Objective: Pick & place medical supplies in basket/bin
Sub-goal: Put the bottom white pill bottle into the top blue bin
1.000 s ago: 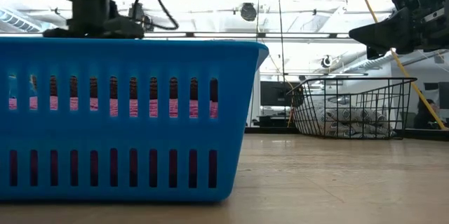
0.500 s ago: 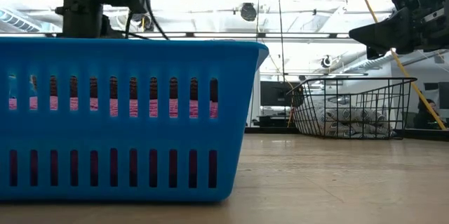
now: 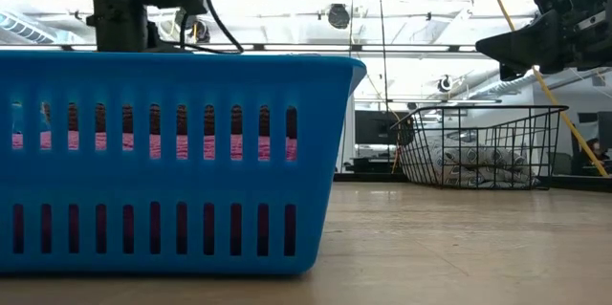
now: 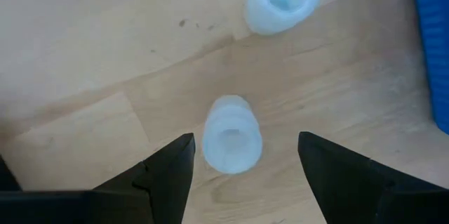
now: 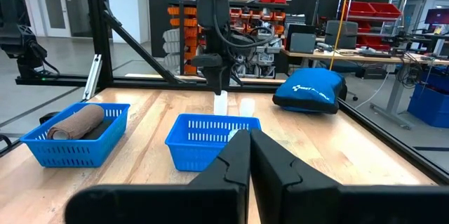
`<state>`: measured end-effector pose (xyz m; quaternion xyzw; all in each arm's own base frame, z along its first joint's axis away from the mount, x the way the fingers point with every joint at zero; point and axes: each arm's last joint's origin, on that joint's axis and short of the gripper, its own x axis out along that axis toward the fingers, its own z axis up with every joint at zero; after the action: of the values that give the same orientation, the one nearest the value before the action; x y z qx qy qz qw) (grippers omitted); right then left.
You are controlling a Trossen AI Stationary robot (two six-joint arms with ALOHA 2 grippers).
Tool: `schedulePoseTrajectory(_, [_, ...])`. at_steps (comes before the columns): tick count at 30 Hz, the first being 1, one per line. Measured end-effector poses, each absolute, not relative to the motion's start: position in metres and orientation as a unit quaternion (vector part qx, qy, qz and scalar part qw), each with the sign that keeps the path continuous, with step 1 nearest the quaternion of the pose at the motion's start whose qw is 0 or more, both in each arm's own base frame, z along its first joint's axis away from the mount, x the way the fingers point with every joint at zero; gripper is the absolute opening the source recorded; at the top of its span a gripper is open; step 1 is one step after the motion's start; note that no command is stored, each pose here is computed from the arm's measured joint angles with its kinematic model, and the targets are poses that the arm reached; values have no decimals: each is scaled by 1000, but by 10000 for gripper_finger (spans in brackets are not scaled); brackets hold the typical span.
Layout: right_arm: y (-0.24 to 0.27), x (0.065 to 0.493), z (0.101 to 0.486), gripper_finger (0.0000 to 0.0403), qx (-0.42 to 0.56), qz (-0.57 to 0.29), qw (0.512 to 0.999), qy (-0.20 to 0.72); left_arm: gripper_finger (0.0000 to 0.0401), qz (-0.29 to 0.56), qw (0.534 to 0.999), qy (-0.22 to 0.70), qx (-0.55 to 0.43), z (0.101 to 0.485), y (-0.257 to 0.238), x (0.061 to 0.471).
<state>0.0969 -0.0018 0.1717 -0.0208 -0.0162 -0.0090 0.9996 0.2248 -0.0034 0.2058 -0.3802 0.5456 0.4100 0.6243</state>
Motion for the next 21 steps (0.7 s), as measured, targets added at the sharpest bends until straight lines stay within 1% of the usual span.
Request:
schedulePoseTrajectory(5, [-2,97,172,0,-21,-9,1000,-16,259,397,640,538,-380,196,-3,226])
schedulePoseTrajectory(11, [-2,97,172,0,-21,-9,1000,-16,255,397,633,541,-386,178,-3,219])
schedulePoseTrajectory(21, [-2,97,172,0,-21,-9,1000,-16,255,385,630,550,-391,176,-4,219])
